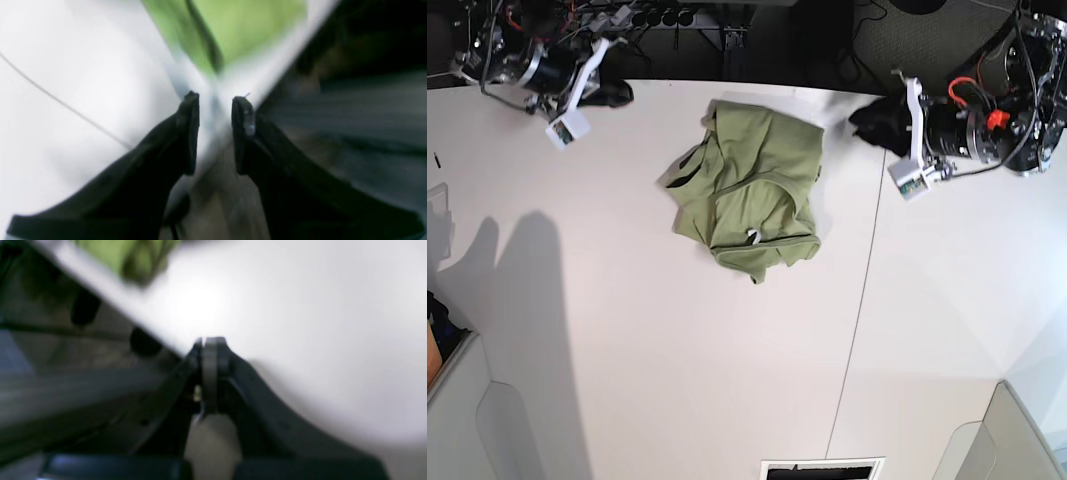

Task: Layout the t-shirt on the table in an organized manner, then fold the t-shirt properly

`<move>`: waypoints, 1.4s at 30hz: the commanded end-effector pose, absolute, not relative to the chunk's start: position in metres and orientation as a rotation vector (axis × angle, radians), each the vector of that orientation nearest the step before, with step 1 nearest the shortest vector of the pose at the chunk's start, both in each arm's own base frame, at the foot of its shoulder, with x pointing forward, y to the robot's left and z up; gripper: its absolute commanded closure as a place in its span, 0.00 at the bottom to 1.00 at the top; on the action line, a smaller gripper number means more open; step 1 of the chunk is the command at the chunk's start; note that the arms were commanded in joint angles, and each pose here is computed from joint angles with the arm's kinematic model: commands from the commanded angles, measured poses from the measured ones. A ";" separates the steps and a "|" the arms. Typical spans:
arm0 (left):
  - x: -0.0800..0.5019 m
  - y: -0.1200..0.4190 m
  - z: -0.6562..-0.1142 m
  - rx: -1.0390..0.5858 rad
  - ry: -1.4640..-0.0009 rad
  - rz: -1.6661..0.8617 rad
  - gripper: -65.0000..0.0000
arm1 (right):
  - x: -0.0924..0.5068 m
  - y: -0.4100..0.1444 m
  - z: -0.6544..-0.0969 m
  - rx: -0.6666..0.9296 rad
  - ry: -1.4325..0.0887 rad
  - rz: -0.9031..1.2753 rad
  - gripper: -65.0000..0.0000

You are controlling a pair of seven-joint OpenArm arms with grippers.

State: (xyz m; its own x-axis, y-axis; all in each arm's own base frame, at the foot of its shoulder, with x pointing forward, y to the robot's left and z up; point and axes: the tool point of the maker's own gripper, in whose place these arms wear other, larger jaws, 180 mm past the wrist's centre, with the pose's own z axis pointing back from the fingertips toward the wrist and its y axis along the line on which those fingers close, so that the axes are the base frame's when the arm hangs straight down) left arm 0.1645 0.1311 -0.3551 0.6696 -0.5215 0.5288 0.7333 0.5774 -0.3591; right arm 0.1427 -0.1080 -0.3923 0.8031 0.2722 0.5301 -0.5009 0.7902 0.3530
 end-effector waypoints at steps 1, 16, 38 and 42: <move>0.164 0.129 -0.341 -0.611 -0.434 -0.771 0.73 | 0.145 -0.105 -0.383 0.529 -0.511 0.441 1.00; 0.013 0.165 -0.397 -0.525 -0.042 -0.716 0.73 | 0.014 -0.114 -0.415 0.556 -0.182 0.378 1.00; -0.103 0.140 -0.589 -0.497 0.425 -0.603 0.73 | -0.075 -0.197 -0.541 0.419 0.260 0.066 1.00; -0.077 0.125 -0.613 -0.430 0.436 -0.549 0.73 | -0.054 -0.207 -0.561 0.400 0.270 -0.019 1.00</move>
